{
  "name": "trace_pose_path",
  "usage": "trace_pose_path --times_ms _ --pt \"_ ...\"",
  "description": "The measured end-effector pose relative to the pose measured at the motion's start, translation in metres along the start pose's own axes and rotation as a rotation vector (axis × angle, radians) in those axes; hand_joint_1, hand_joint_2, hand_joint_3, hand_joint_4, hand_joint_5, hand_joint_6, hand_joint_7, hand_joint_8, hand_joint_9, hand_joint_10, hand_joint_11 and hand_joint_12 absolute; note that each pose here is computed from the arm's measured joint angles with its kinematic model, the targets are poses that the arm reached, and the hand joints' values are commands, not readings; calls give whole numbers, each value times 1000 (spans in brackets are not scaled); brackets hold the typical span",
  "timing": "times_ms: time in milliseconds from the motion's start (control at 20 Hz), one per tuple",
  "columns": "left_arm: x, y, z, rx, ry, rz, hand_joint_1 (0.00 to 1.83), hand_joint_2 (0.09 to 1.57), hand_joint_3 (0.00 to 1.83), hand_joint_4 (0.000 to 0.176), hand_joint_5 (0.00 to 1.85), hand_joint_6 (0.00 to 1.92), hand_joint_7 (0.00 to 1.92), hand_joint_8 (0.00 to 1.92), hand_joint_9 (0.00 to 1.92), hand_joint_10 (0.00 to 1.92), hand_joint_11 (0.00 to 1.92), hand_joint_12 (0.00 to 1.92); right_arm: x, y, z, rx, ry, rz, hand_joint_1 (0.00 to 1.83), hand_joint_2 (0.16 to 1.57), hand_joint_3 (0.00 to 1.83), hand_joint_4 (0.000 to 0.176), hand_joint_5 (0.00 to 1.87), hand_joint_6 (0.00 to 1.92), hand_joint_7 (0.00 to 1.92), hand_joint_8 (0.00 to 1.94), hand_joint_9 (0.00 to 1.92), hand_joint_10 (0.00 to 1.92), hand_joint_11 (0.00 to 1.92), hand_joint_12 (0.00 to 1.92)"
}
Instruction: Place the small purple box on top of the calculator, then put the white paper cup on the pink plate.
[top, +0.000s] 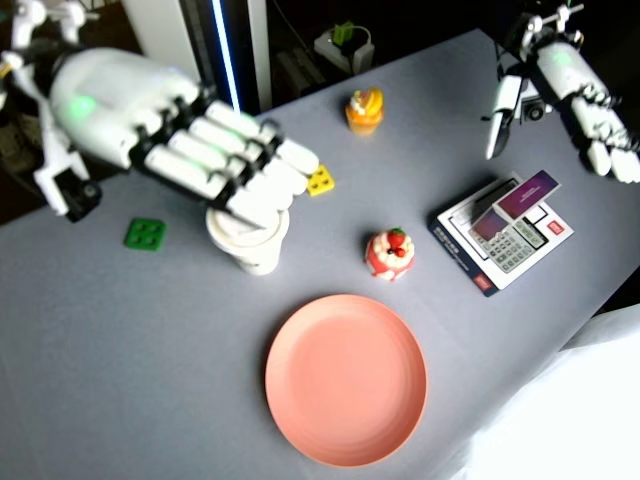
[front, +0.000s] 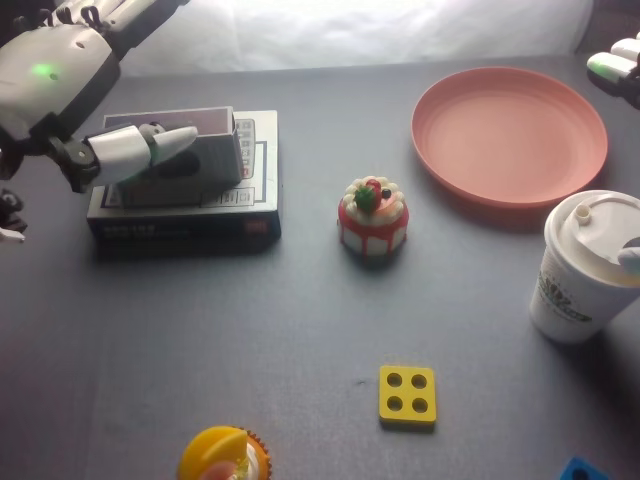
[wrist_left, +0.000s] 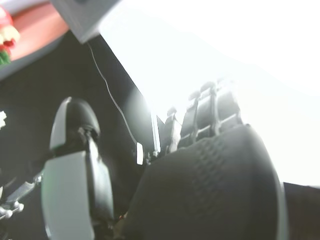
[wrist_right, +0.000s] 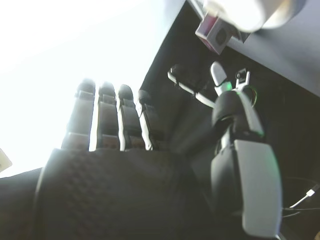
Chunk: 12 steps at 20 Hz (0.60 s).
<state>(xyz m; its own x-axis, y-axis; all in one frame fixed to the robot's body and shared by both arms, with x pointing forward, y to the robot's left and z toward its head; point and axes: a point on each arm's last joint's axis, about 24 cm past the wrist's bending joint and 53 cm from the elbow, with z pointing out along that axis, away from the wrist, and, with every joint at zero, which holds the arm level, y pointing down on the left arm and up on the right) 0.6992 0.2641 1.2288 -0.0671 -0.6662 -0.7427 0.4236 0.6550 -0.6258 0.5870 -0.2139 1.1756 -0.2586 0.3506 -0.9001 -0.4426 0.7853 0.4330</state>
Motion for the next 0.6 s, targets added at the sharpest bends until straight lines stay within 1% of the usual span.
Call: trace_pose_path --times_ms 50,100,150,200,250,300,350,400,450,500,550,600 --pt "0 -9 -2 30 -3 1 902 1200 38 125 25 8 0 0 0 0 0 0 3 -2 2 -5 7 7 657 952 0 0 0 0 0 0 0 0 0 1089" --pt "-1 -15 -4 52 -5 4 937 1193 30 124 37 13 0 0 0 0 0 0 7 -4 3 0 20 13 685 940 0 0 0 0 0 0 0 0 0 1198" --pt "-3 -23 -6 80 -18 1 1040 1183 21 133 50 17 0 0 0 0 0 0 18 -8 5 14 52 20 738 940 0 0 0 0 0 0 0 0 0 1221" --pt "-5 -26 -7 95 -20 0 1111 1175 15 127 54 19 0 0 0 0 0 0 27 -11 6 24 78 27 741 928 0 19 0 0 0 0 0 0 0 1096" --pt "-5 -28 -7 101 -23 -3 1142 1177 14 129 60 20 0 0 0 0 0 0 34 -13 6 33 103 28 727 919 0 45 0 0 0 0 0 0 0 1186" --pt "-7 -30 -8 105 -32 -13 1161 1172 10 131 73 25 0 0 0 0 0 0 38 -16 8 37 114 29 670 902 0 74 0 0 0 0 0 0 0 1450" --pt "-7 -31 -9 112 -30 -10 1181 1169 6 139 72 23 0 0 0 0 0 0 41 -18 11 44 122 32 704 860 0 107 0 0 0 0 0 0 0 1895" --pt "-7 -33 -9 116 -28 -10 1181 1169 6 139 72 23 0 0 0 0 0 0 42 -20 12 48 124 35 704 860 0 107 0 0 0 0 0 0 0 1895" --pt "-7 -33 -9 118 -29 -10 1192 1164 4 121 76 24 0 0 0 0 0 0 45 -21 14 51 132 37 750 842 0 99 0 0 0 0 0 0 0 1916" --pt "-7 -34 -10 122 -31 -11 1189 1165 4 120 76 23 0 0 0 0 0 0 49 -23 16 54 143 40 765 841 0 98 0 0 0 0 0 0 0 1920" --pt "-8 -35 -10 127 -35 -11 1188 1168 4 114 88 26 0 0 0 0 0 0 55 -24 19 56 159 43 795 864 0 38 0 0 0 0 0 0 0 1921" --pt "-9 -36 -10 129 -38 -11 1188 1168 4 114 88 26 0 0 0 0 0 0 60 -24 22 58 171 45 795 864 0 38 0 0 0 0 0 0 0 1921"
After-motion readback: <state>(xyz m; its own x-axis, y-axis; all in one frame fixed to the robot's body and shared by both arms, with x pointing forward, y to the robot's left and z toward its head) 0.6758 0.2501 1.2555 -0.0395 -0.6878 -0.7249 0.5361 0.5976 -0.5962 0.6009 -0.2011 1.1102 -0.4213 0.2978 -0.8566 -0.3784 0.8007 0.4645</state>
